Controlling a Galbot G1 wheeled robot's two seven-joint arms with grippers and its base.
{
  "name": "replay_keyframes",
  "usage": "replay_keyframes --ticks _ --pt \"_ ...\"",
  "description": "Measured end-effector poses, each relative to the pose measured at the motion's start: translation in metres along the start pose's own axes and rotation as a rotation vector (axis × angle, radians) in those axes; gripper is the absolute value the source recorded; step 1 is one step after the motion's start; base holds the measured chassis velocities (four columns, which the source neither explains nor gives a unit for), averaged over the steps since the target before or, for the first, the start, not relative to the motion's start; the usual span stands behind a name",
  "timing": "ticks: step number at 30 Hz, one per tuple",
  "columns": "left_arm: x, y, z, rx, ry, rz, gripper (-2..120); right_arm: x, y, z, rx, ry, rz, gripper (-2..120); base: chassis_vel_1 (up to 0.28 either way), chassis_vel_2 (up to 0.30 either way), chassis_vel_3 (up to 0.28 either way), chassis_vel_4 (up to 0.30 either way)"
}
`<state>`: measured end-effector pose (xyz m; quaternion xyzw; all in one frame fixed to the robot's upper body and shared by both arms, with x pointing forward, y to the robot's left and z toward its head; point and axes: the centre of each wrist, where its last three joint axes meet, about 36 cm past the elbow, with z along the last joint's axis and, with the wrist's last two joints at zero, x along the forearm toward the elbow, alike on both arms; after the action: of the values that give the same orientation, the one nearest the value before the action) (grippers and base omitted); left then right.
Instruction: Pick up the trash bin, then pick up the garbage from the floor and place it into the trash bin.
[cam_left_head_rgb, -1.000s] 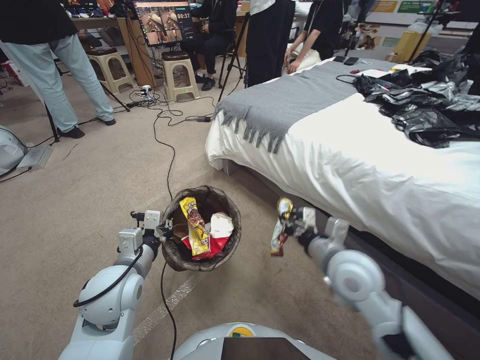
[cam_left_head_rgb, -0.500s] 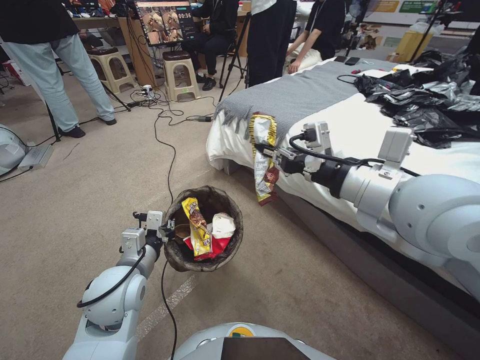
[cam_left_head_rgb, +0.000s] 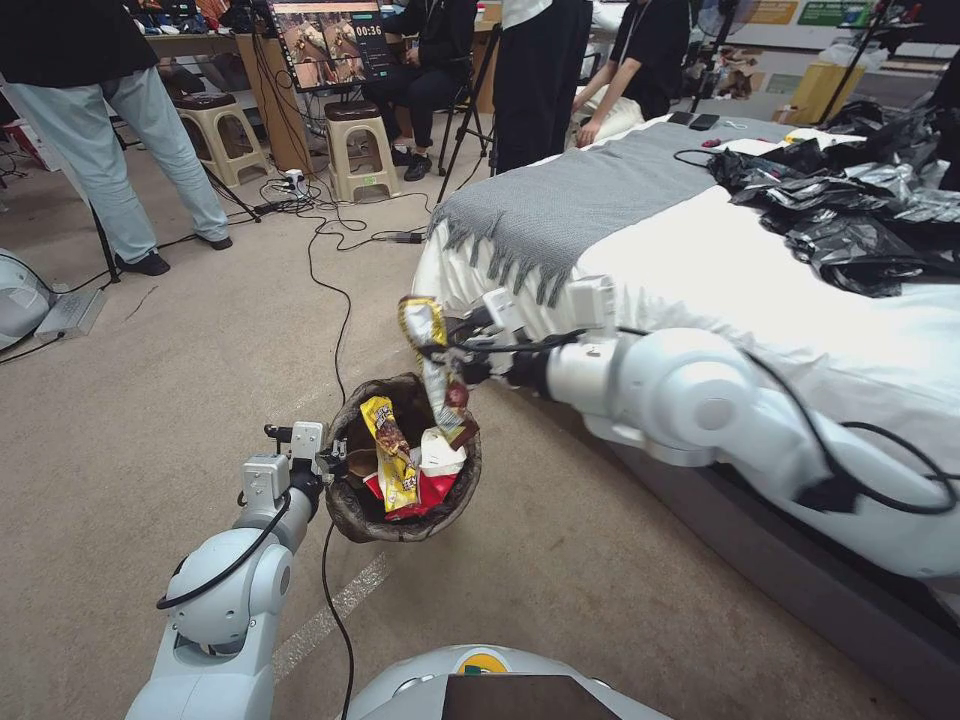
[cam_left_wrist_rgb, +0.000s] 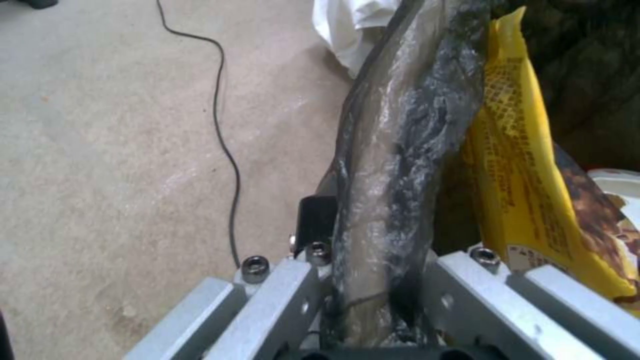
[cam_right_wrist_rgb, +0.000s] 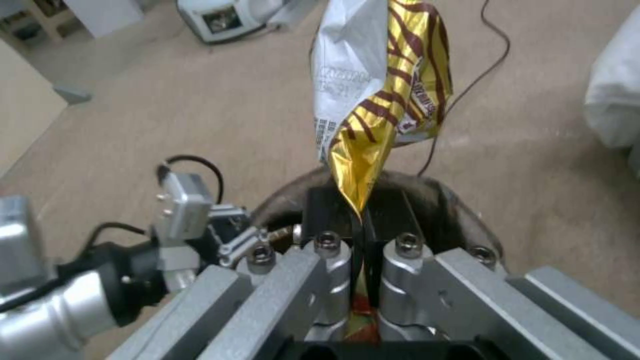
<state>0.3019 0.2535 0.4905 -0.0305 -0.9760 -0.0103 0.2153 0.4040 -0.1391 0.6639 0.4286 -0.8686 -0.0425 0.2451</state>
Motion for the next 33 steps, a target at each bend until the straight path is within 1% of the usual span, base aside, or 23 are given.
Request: replay_keyframes --ticks 1,2,4,11,14,15,17,18,21,27,28,29,30,31,33 --pt "0.0 0.002 0.0 0.001 0.0 -0.005 0 -0.019 -0.003 0.008 -0.018 0.025 0.009 0 0.0 0.0 0.0 0.0" --pt "0.0 0.002 0.0 0.001 0.0 -0.005 0 -0.019 -0.003 0.008 -0.018 0.025 0.009 0 0.0 0.0 0.0 0.0" --pt "0.0 0.003 0.0 0.002 0.0 -0.007 0 -0.04 -0.007 0.019 -0.033 0.045 0.023 0 0.0 0.0 0.0 0.0" --pt "-0.002 0.002 0.001 0.006 0.004 -0.006 0 -0.063 -0.012 0.04 -0.065 0.074 0.039 0 0.0 0.0 0.0 0.0" --pt "-0.002 0.003 0.001 0.005 0.004 -0.009 0 -0.076 -0.019 0.06 -0.087 0.098 0.06 0 0.0 0.0 0.0 0.0" --pt "-0.002 0.003 0.001 0.005 0.004 -0.009 0 -0.076 -0.019 0.06 -0.087 0.098 0.06 0 0.0 0.0 0.0 0.0" --pt "-0.002 0.005 0.001 0.004 0.005 -0.012 0 -0.088 -0.026 0.074 -0.099 0.107 0.071 0 0.0 0.0 0.0 0.0" --pt "-0.002 0.005 0.001 0.004 0.005 -0.012 0 -0.088 -0.026 0.074 -0.099 0.107 0.071 0 0.0 0.0 0.0 0.0" --pt "-0.003 0.005 0.002 0.005 0.007 -0.013 0 -0.107 -0.031 0.085 -0.128 0.119 0.072 0 0.0 0.0 0.0 0.0" --pt "-0.003 0.006 0.002 0.006 0.008 -0.016 0 -0.127 -0.035 0.097 -0.128 0.141 0.094 0 0.0 0.0 0.0 0.0" --pt "-0.003 0.007 0.002 0.006 0.008 -0.017 0 -0.13 -0.036 0.1 -0.128 0.143 0.1 3 0.0 0.0 0.0 0.0" --pt "-0.003 0.007 0.003 0.006 0.009 -0.018 0 -0.134 -0.038 0.105 -0.128 0.141 0.11 11 0.0 0.0 0.0 0.0" --pt "-0.003 0.007 0.003 0.006 0.01 -0.018 0 -0.136 -0.038 0.108 -0.131 0.139 0.114 15 0.0 0.0 0.0 0.0" --pt "-0.003 0.007 0.003 0.006 0.01 -0.018 0 -0.136 -0.038 0.108 -0.131 0.139 0.114 15 0.0 0.0 0.0 0.0" --pt "-0.004 0.007 0.004 0.006 0.012 -0.017 0 -0.138 -0.038 0.112 -0.134 0.136 0.121 25 0.0 0.0 0.0 0.0"
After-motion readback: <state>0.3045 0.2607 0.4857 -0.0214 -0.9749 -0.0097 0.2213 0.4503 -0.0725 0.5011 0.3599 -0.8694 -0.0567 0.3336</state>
